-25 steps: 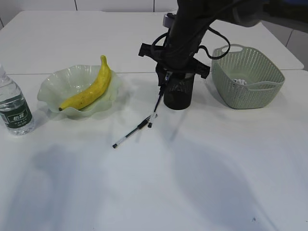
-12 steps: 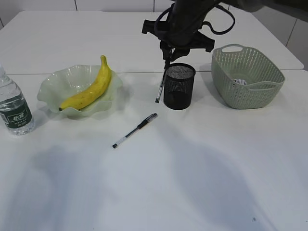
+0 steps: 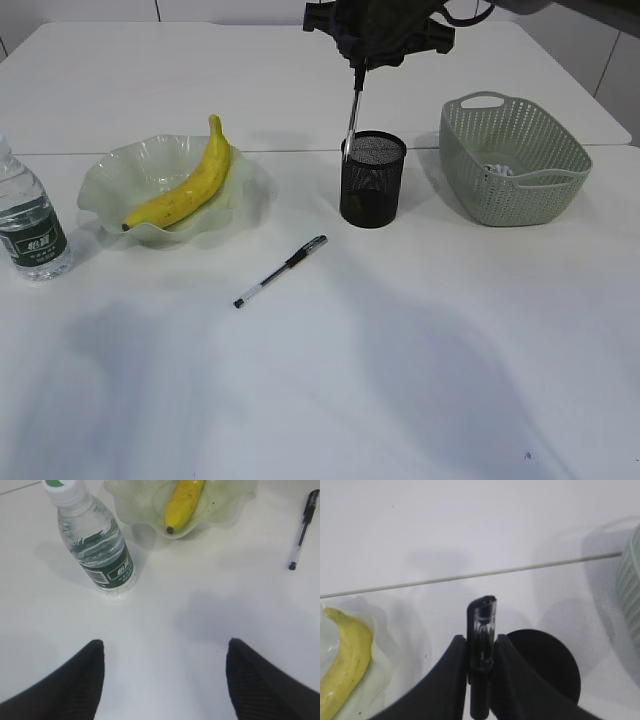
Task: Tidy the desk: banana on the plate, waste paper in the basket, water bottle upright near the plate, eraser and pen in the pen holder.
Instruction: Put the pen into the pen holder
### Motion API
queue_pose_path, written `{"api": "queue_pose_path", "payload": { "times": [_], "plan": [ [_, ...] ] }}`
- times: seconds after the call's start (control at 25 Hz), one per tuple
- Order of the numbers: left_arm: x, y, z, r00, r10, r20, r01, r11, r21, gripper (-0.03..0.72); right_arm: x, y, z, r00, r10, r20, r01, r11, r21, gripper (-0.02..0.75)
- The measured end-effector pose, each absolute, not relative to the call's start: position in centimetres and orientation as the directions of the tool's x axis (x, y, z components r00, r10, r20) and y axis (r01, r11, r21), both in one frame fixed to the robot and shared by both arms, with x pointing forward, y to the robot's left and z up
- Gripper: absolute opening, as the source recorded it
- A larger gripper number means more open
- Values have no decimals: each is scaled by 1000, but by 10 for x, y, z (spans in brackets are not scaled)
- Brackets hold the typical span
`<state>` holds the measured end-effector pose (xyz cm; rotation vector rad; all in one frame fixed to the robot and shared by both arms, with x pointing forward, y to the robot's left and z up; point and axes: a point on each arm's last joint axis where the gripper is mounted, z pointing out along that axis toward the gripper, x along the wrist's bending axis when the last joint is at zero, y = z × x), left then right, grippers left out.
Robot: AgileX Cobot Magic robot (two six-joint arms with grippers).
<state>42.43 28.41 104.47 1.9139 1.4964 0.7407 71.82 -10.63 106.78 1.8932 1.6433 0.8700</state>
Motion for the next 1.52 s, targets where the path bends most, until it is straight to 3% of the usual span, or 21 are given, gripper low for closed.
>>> {"api": "queue_pose_path", "payload": {
  "times": [0.68,1.12,1.52],
  "plan": [
    [427,285,1048,201,977,77,609,-186,771,538,736,-111,1094,-47,993,-107,381,117,917,121],
    [429,285,1051,192,978,83,581,-182,793,538,752,-114,1062,-56,989,-140,402,150,903,120],
    [430,285,1051,192,978,84,580,-182,794,538,754,-121,1062,-42,989,-140,405,145,903,120]
  ]
}}
